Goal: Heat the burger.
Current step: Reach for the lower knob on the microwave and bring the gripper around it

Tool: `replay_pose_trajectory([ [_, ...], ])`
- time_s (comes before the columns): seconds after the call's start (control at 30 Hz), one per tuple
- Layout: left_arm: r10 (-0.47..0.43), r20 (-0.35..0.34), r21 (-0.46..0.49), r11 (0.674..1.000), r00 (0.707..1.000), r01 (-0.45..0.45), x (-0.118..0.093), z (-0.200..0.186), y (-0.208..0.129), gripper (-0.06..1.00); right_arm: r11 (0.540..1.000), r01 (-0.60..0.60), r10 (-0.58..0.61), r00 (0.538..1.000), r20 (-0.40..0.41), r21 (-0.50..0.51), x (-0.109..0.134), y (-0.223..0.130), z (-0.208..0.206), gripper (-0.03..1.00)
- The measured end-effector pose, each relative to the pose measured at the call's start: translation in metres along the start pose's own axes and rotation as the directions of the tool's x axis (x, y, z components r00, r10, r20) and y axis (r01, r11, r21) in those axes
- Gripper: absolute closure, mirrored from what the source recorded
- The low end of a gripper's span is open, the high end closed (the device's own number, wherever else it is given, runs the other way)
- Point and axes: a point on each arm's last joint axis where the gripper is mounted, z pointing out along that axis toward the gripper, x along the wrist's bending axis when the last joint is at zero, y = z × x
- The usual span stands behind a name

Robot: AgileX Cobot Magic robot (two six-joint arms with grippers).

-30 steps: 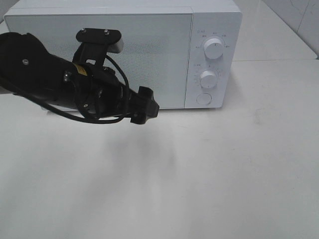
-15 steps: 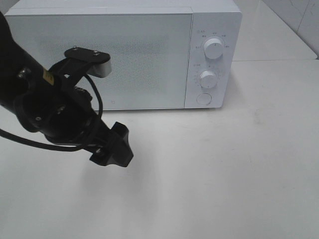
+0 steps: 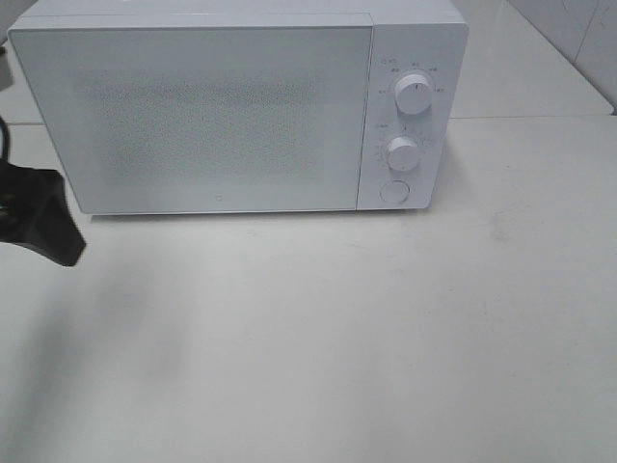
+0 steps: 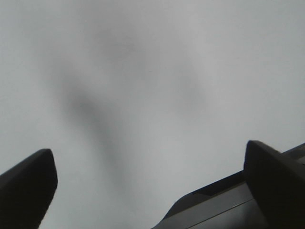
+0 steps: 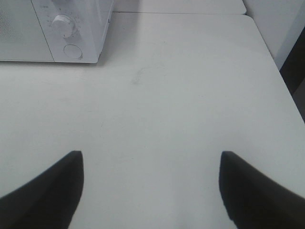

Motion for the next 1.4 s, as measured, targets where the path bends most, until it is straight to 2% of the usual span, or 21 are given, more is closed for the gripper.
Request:
replay_pose_trajectory([
  [0.03,-0.036,-0.024,-0.005,0.999,0.999,0.036,0.013,-0.01,-0.004,-0.04,1.0,0.0,0.0,1.0,0.0,0.0,0.0,0.0,0.0,0.2],
  [0.07,-0.036,-0.024,-0.005,0.999,0.999,0.036,0.013,-0.01,-0.004,-0.04,1.0,0.0,0.0,1.0,0.0,0.0,0.0,0.0,0.0,0.2],
  [0.2,-0.127,-0.068,-0.051,0.991,0.99,0.124,0.036,-0.037,-0.016,-0.04,1.0,0.0,0.0,1.0,0.0,0.0,0.0,0.0,0.0,0.2],
  [0.33,-0.174,-0.081,-0.091,0.982,0.981,0.167,0.043,-0.049,-0.025,-0.04,1.0,0.0,0.0,1.0,0.0,0.0,0.0,0.0,0.0,0.2],
  [0.4,-0.203,-0.095,-0.096,0.976,0.974,0.195,0.046,-0.055,-0.04,-0.04,1.0,0.0,0.0,1.0,0.0,0.0,0.0,0.0,0.0,0.2],
  [0.63,-0.209,-0.106,-0.113,0.974,0.972,0.197,0.039,-0.058,-0.076,-0.04,1.0,0.0,0.0,1.0,0.0,0.0,0.0,0.0,0.0,0.2],
  [0.8,-0.223,-0.153,-0.131,0.97,0.963,0.204,0.035,-0.059,-0.108,-0.04,1.0,0.0,0.0,1.0,0.0,0.0,0.0,0.0,0.0,0.2],
  [0.93,-0.231,-0.187,-0.198,0.961,0.955,0.194,0.031,-0.063,-0.137,-0.04,1.0,0.0,0.0,1.0,0.0,0.0,0.0,0.0,0.0,0.2],
  [1.07,-0.227,-0.189,-0.258,0.95,0.955,0.174,0.026,-0.066,-0.153,-0.04,1.0,0.0,0.0,1.0,0.0,0.0,0.0,0.0,0.0,0.2],
  [1.1,-0.223,-0.192,-0.304,0.939,0.956,0.158,0.023,-0.069,-0.163,-0.04,1.0,0.0,0.0,1.0,0.0,0.0,0.0,0.0,0.0,0.2],
  [1.17,-0.221,-0.192,-0.325,0.934,0.956,0.15,0.021,-0.071,-0.167,-0.04,1.0,0.0,0.0,1.0,0.0,0.0,0.0,0.0,0.0,0.2],
  [1.23,-0.212,-0.195,-0.441,0.891,0.958,0.108,0.014,-0.082,-0.182,-0.04,1.0,0.0,0.0,1.0,0.0,0.0,0.0,0.0,0.0,0.2],
  [1.33,-0.211,-0.196,-0.462,0.881,0.958,0.099,0.013,-0.084,-0.185,-0.04,1.0,0.0,0.0,1.0,0.0,0.0,0.0,0.0,0.0,0.2],
  [1.4,-0.204,-0.199,-0.544,0.837,0.958,0.065,0.008,-0.091,-0.198,-0.04,1.0,0.0,0.0,1.0,0.0,0.0,0.0,0.0,0.0,0.2],
])
